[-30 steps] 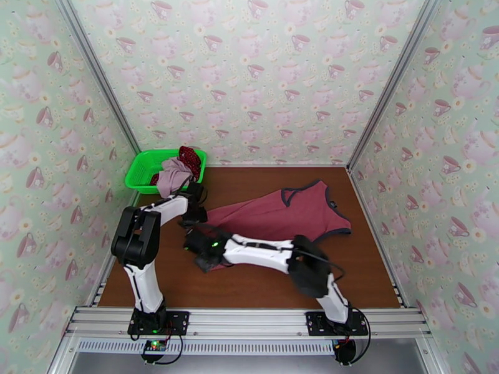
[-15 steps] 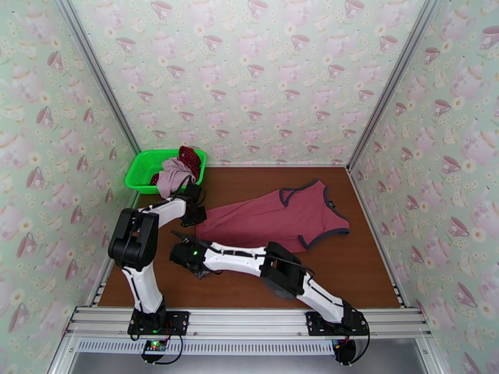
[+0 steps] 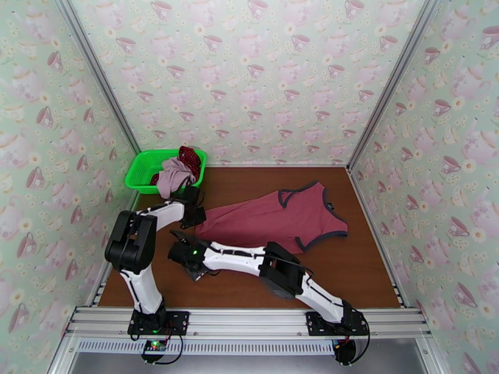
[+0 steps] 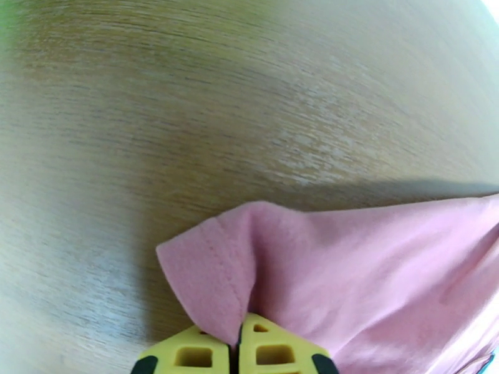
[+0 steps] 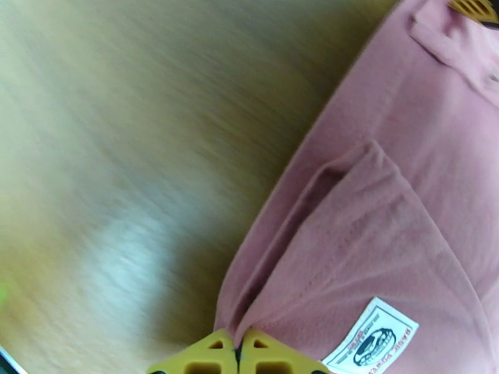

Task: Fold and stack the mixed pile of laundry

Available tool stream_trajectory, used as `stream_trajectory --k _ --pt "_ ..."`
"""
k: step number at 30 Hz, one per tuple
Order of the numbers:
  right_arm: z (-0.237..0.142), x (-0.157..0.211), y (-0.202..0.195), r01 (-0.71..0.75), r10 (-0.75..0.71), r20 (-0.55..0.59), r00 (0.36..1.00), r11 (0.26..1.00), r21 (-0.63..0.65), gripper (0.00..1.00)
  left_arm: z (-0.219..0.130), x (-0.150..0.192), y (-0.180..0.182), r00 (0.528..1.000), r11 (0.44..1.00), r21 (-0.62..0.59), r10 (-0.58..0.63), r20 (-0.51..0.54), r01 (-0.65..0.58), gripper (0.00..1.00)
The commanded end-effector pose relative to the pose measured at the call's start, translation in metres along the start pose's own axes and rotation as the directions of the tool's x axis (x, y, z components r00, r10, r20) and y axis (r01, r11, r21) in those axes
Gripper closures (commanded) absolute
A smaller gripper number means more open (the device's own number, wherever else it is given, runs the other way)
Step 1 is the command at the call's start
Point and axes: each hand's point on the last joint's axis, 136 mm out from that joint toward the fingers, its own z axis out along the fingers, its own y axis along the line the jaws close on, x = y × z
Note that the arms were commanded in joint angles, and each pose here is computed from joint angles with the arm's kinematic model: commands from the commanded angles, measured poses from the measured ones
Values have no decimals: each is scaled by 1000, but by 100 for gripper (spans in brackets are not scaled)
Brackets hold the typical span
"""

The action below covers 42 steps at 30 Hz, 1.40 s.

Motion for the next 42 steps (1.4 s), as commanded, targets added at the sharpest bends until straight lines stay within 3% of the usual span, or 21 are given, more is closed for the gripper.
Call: stream_trajectory --k 1,6,11,17,22,32,42 --pt "14 8 54 32 -40 -28 999 967 -254 100 14 47 4 988 998 46 -39 -152 46 100" --pt "-31 -27 80 72 -31 107 994 914 -400 100 -22 53 26 987 996 2 -92 -133 94 100" --pt "-67 -44 63 54 26 194 981 917 -394 100 -60 37 27 992 995 6 -100 -72 101 100" --pt "-106 -32 -9 -82 163 275 947 955 -285 100 -102 22 -26 999 995 93 24 -45 -20 100" --pt "-129 9 -70 -193 236 297 925 967 -168 100 -123 20 -85 985 979 119 170 -30 -165 100" --pt "-128 97 -163 -383 358 271 894 922 47 100 -84 25 -192 929 931 84 362 -76 -356 100" --pt "-113 153 -227 -477 426 242 872 850 223 100 -34 21 -230 910 914 -7 404 -97 -407 100"
